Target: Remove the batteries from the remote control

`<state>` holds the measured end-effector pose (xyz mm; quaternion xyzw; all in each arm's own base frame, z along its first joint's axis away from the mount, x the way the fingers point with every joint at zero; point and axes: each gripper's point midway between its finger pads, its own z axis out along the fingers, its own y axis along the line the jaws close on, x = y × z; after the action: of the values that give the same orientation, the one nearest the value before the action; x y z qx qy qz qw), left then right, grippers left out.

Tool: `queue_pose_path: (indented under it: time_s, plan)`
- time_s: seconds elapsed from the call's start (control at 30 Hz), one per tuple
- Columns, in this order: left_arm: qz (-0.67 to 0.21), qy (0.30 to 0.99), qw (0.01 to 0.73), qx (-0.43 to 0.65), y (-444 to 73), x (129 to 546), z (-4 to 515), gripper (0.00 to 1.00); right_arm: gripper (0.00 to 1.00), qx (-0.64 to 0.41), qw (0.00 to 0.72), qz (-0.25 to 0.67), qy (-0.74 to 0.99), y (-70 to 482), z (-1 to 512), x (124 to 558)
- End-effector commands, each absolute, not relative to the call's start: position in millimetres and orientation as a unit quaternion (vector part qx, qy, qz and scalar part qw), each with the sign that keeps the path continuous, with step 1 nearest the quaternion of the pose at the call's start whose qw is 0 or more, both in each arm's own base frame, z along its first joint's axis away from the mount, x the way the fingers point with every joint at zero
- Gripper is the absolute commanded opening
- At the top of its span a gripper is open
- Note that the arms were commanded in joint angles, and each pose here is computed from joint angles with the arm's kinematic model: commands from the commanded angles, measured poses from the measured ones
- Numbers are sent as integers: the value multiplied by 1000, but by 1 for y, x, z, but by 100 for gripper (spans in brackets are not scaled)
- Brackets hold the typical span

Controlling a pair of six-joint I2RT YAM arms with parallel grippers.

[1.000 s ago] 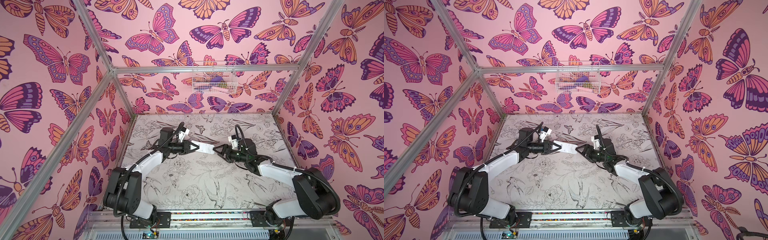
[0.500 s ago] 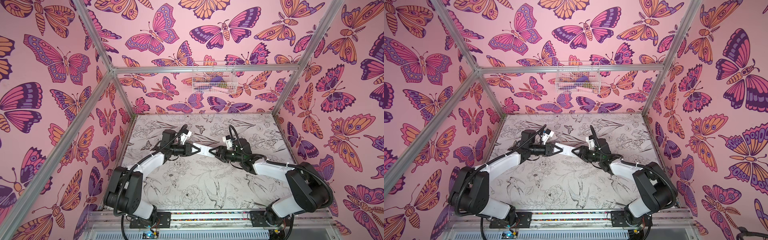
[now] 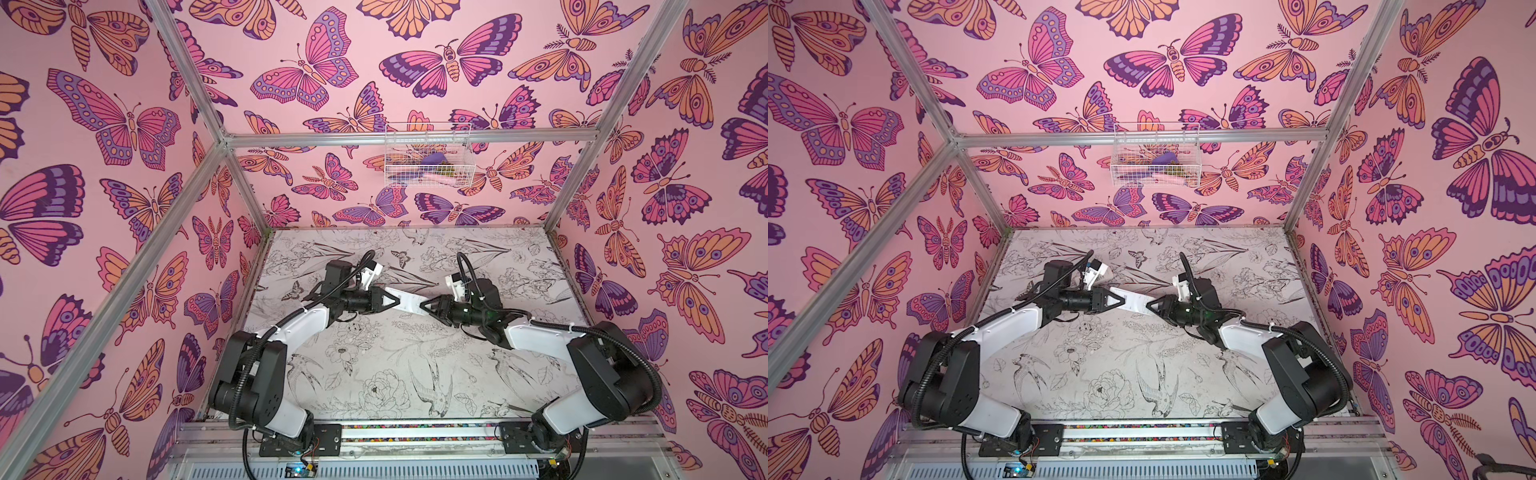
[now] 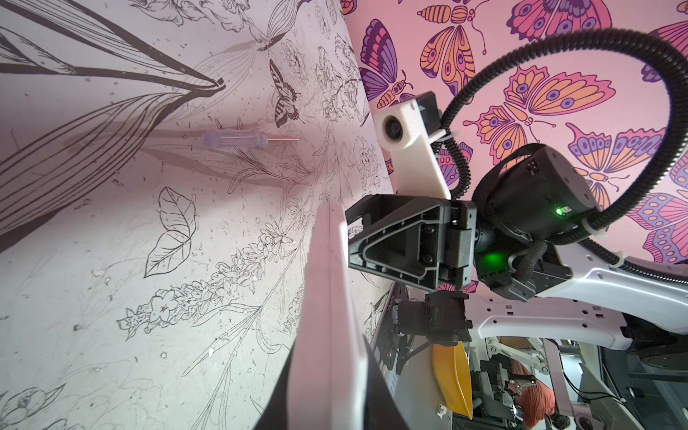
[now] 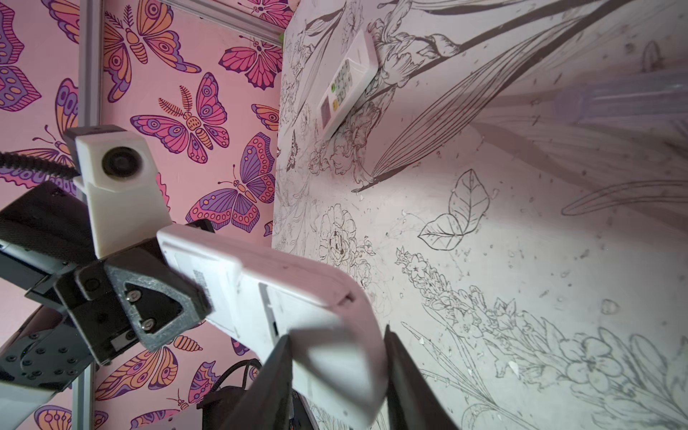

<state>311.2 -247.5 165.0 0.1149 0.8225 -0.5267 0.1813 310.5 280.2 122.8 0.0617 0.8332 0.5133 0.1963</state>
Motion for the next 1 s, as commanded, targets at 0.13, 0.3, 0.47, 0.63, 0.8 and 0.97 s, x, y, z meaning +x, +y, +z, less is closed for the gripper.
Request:
queue_pose_path:
  time_s: [0.13, 0.3, 0.47, 0.63, 0.8, 0.97]
  plan:
    - [-536, 809, 192, 146, -253, 307, 174, 0, 46, 62, 192, 499, 843, 274, 120, 305]
    - [-524, 816, 196, 147, -251, 309, 169, 0, 45, 43, 203, 497, 843, 273, 130, 302]
    - [-520, 818, 196, 146, -250, 310, 167, 0, 43, 33, 209, 503, 838, 273, 139, 300]
    - [-519, 820, 194, 146, -250, 310, 165, 0, 43, 42, 205, 478, 853, 268, 128, 301]
    - [-519, 820, 193, 146, -251, 310, 165, 0, 64, 54, 193, 450, 871, 267, 116, 305]
    - [-520, 820, 192, 145, -251, 310, 165, 0, 69, 38, 193, 451, 871, 279, 122, 307]
